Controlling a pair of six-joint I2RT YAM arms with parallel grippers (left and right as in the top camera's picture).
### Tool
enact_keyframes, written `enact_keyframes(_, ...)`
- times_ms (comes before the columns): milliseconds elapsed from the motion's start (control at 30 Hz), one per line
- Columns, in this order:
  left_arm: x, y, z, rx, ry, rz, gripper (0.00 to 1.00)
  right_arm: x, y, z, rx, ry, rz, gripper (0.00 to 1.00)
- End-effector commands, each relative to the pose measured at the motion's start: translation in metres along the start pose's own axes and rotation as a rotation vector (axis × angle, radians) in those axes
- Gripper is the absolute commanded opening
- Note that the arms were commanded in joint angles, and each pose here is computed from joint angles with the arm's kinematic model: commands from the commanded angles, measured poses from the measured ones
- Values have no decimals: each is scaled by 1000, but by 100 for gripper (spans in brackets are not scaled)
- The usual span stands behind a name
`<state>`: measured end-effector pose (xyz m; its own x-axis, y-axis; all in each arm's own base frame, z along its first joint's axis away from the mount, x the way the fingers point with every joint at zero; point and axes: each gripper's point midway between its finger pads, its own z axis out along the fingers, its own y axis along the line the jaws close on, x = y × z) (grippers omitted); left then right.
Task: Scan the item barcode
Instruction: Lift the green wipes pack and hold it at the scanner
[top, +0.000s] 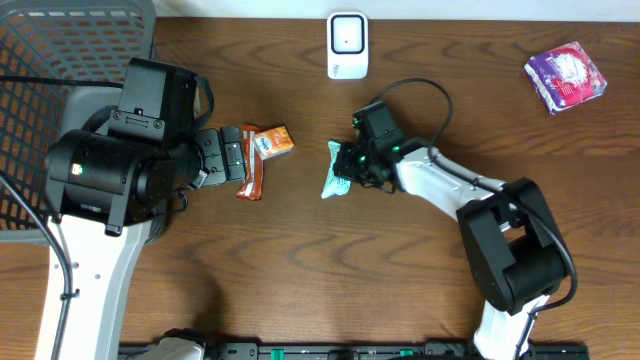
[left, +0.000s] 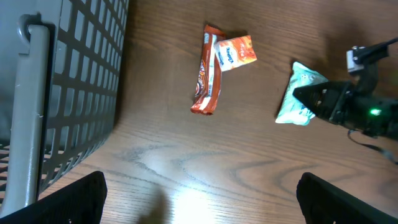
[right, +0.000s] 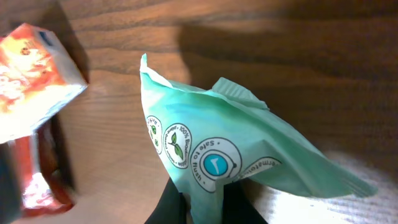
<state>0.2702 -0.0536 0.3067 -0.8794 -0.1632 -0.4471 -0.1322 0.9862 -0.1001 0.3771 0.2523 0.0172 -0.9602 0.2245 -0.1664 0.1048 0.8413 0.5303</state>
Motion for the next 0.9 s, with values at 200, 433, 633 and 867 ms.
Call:
enact_keyframes(200, 0, 2, 0, -7, 0, -18, 98, 2, 60, -89, -506, 449, 565, 2)
enact_keyframes(433, 0, 2, 0, -7, -1, -18, 98, 14, 77, -139, -679, 762, 680, 2)
enact_keyframes(633, 0, 2, 0, -7, -1, -18, 98, 17, 79, -142, -681, 799, 706, 2)
enact_keyframes(867, 0, 2, 0, -7, -1, -18, 98, 17, 79, -142, -680, 799, 705, 2)
